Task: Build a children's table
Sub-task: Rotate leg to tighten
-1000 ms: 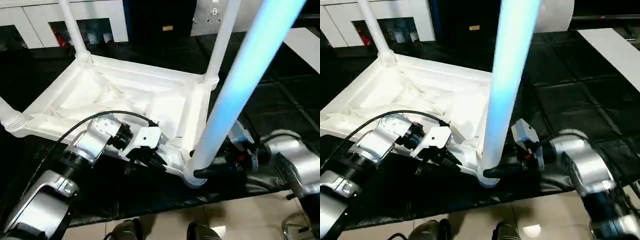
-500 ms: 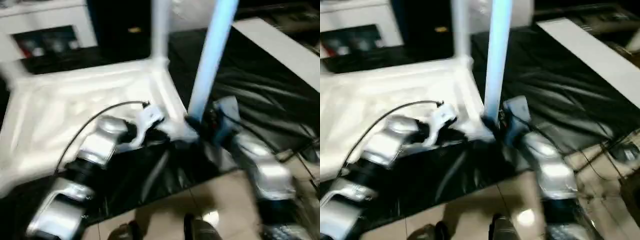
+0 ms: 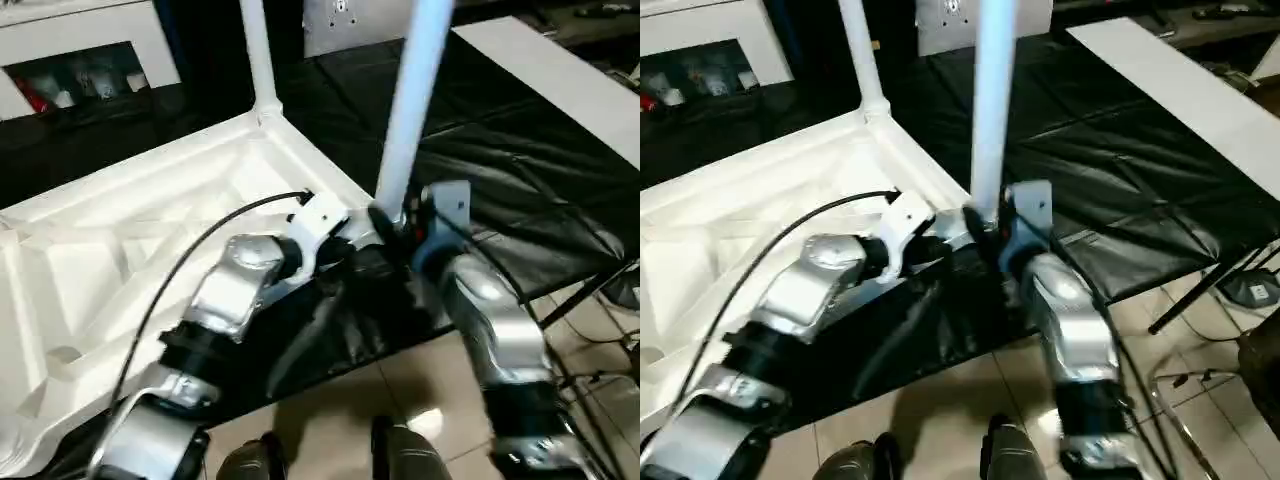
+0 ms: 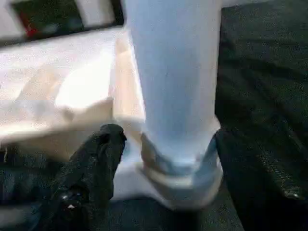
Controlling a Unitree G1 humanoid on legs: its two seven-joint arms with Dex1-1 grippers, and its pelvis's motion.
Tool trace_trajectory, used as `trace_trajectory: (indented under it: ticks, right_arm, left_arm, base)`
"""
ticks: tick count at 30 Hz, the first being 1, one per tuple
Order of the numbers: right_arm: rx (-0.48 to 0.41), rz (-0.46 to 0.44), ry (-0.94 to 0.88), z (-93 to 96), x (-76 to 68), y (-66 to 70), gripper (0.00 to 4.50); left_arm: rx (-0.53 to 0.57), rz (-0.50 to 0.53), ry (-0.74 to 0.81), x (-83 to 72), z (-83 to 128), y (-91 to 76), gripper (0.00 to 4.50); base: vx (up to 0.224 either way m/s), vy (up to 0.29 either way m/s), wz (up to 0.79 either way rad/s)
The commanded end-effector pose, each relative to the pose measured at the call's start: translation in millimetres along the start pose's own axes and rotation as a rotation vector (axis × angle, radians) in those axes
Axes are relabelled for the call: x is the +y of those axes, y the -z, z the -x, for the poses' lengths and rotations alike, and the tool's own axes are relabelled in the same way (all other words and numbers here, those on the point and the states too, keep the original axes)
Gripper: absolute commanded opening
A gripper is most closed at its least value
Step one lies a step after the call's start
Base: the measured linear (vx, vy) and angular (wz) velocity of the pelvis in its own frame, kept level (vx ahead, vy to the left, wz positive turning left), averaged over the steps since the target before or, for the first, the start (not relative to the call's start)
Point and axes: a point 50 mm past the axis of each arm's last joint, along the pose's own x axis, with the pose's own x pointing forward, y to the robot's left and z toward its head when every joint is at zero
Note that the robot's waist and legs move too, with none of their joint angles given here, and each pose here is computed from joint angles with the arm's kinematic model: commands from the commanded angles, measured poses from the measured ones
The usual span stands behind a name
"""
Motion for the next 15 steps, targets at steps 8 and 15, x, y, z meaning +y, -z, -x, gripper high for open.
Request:
trace_trajectory:
  ticks: [8,15]
  right_arm:
    - [-0.023,0.118,-0.310,28.8,-17.9,-17.5,4.23]
    - [0.046,0.225,-0.632,50.5,-20.8,-25.4,4.23]
  left_arm:
    - [0.049,-0.113,0.290,-9.1,13.0,18.1,0.00]
    - [0.102,-0.246,0.541,-10.0,27.6,26.2,0.00]
  base:
    - [0.000,0.000,0.00]
    - [0.026,-0.004,0.05]
